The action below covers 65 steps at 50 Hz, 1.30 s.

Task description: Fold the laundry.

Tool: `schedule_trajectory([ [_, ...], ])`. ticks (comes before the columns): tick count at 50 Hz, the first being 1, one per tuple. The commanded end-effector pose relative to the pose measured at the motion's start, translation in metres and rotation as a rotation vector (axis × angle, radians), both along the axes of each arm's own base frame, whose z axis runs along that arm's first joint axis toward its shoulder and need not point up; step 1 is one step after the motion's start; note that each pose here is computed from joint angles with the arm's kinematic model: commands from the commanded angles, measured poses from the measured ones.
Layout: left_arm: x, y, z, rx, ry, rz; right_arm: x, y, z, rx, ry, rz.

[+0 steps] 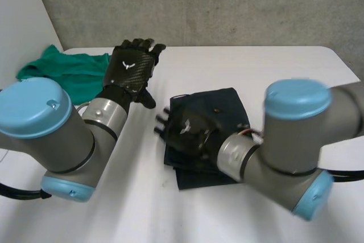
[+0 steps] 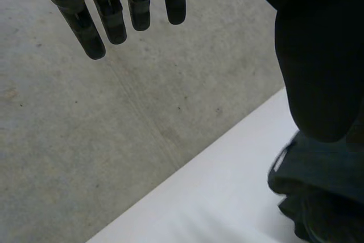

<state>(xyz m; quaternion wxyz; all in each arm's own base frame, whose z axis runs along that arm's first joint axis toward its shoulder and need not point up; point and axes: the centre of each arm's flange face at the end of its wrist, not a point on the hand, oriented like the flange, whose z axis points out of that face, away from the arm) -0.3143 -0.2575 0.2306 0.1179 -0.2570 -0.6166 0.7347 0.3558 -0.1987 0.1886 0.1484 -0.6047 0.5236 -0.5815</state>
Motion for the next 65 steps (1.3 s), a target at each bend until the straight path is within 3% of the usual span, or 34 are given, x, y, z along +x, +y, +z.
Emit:
schedule_trajectory([
  [1,-0.008,-0.007,0.015,0.006,0.105,0.015,-0.038,-0.043,0.046,0.416,-0.380,-0.295],
  [5,-0.019,0.000,0.013,0.071,0.151,-0.026,-0.066,-0.067,0.049,0.555,-0.484,-0.453],
  [11,-0.050,0.017,-0.014,0.190,0.101,-0.107,-0.082,-0.086,0.036,0.534,-0.435,-0.566],
  [21,-0.061,0.016,-0.088,0.418,-0.094,-0.079,-0.077,-0.113,-0.029,0.521,-0.257,-0.640],
  [28,-0.057,0.016,-0.106,0.386,-0.236,-0.055,-0.079,-0.119,-0.054,0.453,-0.130,-0.657],
  [35,-0.056,0.016,-0.110,0.362,-0.293,-0.059,-0.077,-0.117,-0.052,0.410,-0.101,-0.640],
  [45,-0.056,0.017,-0.059,0.276,-0.214,-0.072,-0.078,-0.110,-0.021,0.349,-0.170,-0.623],
  [49,-0.053,0.024,-0.020,0.213,-0.157,-0.114,-0.086,-0.103,0.004,0.258,-0.271,-0.635],
  [53,-0.044,0.035,0.024,0.155,-0.088,-0.190,-0.101,-0.087,0.037,0.215,-0.456,-0.714],
  [60,-0.024,0.053,0.067,0.217,-0.006,-0.350,-0.134,-0.078,0.010,0.429,-0.517,-0.878],
  [65,-0.018,0.060,0.074,0.288,0.003,-0.448,-0.135,-0.055,-0.015,0.584,-0.461,-0.862],
])
